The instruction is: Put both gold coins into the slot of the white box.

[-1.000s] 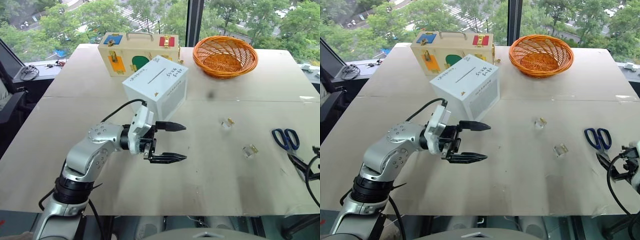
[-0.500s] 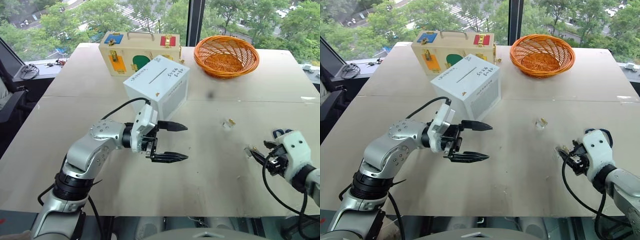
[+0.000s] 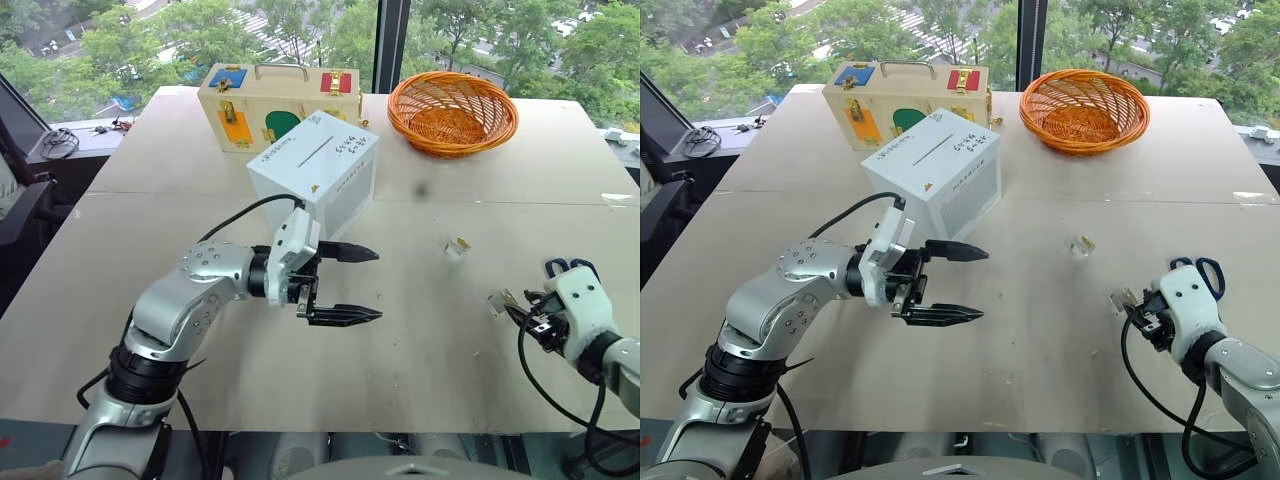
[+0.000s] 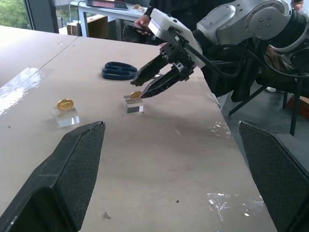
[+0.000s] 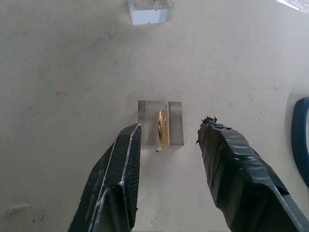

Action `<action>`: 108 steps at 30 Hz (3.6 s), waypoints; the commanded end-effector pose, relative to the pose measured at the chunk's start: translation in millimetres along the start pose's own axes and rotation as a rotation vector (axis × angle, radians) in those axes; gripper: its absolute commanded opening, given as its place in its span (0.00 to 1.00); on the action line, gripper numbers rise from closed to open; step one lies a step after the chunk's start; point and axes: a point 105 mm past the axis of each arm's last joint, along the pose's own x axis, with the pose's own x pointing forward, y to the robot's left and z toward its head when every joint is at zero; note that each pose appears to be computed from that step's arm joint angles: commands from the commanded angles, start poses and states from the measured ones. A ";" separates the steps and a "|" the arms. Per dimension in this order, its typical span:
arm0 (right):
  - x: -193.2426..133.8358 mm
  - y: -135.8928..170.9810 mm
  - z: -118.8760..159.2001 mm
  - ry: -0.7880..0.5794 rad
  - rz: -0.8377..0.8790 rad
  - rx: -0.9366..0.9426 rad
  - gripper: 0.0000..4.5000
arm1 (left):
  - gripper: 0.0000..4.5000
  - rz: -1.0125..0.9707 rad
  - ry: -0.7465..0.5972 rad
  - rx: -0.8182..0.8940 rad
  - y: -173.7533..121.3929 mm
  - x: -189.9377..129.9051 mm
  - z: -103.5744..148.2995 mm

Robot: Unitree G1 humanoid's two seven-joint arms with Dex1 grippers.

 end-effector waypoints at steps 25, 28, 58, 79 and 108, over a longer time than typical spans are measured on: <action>4.1 2.2 2.0 -0.026 0.014 -0.024 0.12 | 1.00 -0.018 -0.015 0.035 -5.6 2.9 13.6; 4.1 3.1 2.0 -0.026 0.017 -0.022 0.02 | 1.00 -0.019 -0.017 0.036 -5.8 3.2 13.8; -59.5 61.5 133.4 -0.594 0.408 -0.026 0.00 | 0.81 -0.081 -0.206 -0.056 15.1 24.0 58.9; -73.9 98.1 152.0 -0.568 0.638 -0.051 0.00 | 0.29 -0.157 -0.222 -0.059 14.6 27.8 73.3; -77.4 111.4 150.6 -0.561 0.714 -0.072 0.00 | 0.01 -0.240 -0.202 -0.086 6.5 25.5 62.5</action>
